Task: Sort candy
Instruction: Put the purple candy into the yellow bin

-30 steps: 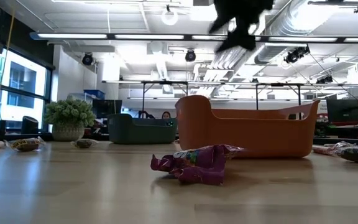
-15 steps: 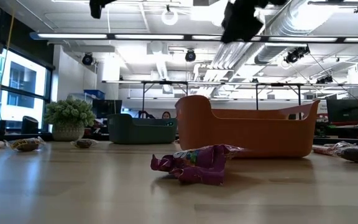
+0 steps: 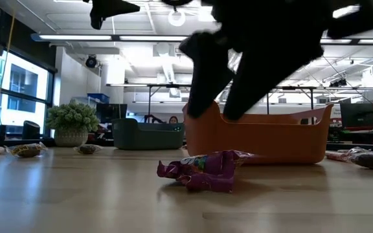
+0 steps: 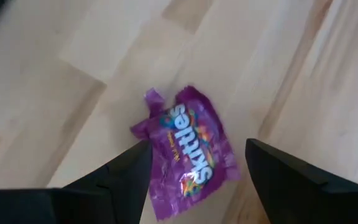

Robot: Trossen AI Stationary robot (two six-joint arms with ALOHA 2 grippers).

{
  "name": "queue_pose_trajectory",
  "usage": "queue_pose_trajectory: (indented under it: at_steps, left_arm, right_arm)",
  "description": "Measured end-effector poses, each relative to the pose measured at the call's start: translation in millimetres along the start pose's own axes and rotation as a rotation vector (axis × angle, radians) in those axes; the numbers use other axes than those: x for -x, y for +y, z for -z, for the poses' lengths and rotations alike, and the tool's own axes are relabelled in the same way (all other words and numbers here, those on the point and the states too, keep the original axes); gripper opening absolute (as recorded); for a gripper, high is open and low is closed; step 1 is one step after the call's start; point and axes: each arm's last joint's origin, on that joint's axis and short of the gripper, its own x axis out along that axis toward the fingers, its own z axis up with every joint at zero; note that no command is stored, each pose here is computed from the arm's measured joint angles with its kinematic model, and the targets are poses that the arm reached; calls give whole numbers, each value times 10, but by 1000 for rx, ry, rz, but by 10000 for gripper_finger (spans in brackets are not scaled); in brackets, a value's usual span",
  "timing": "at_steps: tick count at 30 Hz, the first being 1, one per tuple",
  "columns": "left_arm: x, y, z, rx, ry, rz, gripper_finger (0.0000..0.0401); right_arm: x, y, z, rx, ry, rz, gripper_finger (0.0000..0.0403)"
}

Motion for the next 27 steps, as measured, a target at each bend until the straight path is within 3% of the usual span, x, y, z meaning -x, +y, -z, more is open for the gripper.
queue_pose_trajectory:
  at_steps: [5,8,10,14,15,21,27]
  left_arm:
    - [0,-12,6,0,18,44,219]
    - [1,-16,7,-1,21,53,219]
    - [1,-17,4,0,18,54,219]
    - [18,-26,-39,1,-19,66,215]
    - [27,-28,-61,-11,-36,67,213]
    - [83,-31,-176,-39,-146,40,209]
    - [109,-13,-195,-47,-166,-6,209]
  right_arm:
    - [-283,23,144,2,133,-14,251]
    - [-360,30,170,24,154,-19,229]
    - [-368,33,177,25,163,-10,185]
    - [-241,-39,140,0,213,25,40]
    - [-166,-87,116,6,225,42,27]
    - [628,-512,29,3,256,285,42]
    - [1768,-1018,341,-305,125,524,11]
